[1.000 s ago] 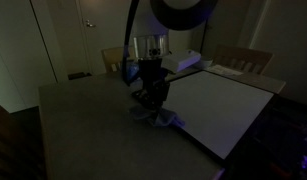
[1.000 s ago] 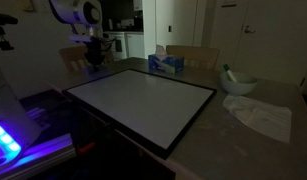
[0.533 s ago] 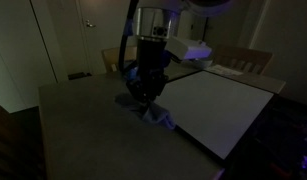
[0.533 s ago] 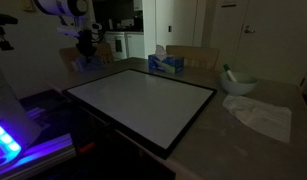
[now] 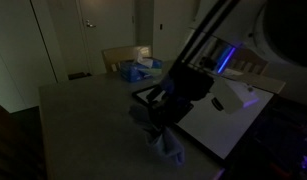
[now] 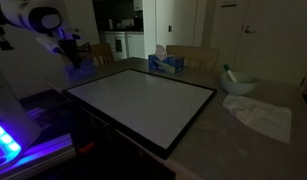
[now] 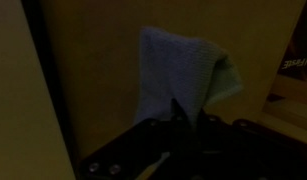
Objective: Wipe the whiteboard with the blue cloth
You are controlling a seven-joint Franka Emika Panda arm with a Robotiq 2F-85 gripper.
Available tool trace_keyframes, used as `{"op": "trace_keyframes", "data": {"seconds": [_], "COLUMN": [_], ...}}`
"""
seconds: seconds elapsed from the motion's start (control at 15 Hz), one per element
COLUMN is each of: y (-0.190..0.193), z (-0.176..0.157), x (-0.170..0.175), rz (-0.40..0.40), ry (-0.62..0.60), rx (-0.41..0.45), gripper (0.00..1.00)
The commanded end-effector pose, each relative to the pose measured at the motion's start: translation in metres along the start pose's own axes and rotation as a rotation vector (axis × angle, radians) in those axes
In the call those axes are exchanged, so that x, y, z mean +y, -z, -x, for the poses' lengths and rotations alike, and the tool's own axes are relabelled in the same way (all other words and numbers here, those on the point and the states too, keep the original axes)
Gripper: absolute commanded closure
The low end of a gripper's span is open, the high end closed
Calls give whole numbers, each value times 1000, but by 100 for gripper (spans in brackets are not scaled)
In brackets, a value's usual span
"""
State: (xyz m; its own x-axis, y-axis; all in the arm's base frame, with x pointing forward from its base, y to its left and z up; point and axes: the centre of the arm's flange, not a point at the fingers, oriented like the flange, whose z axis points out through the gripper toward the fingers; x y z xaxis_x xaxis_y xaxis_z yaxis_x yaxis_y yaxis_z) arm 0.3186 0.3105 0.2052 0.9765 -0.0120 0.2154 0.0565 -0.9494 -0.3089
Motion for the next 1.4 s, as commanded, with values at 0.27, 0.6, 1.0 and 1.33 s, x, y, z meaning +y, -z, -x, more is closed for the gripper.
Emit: {"op": "trace_keyframes", "data": {"seconds": [0.27,0.6,1.0,1.33], "y": [-1,-14,7,19], "z": [-46,-65,-78,-79], "x": [93,106,146,117], "rz": [-119,-311,-309,-262], "ry": [199,252,152,111], "rx": [50,-33,-165,-237], "gripper": [97,97,97,97]}}
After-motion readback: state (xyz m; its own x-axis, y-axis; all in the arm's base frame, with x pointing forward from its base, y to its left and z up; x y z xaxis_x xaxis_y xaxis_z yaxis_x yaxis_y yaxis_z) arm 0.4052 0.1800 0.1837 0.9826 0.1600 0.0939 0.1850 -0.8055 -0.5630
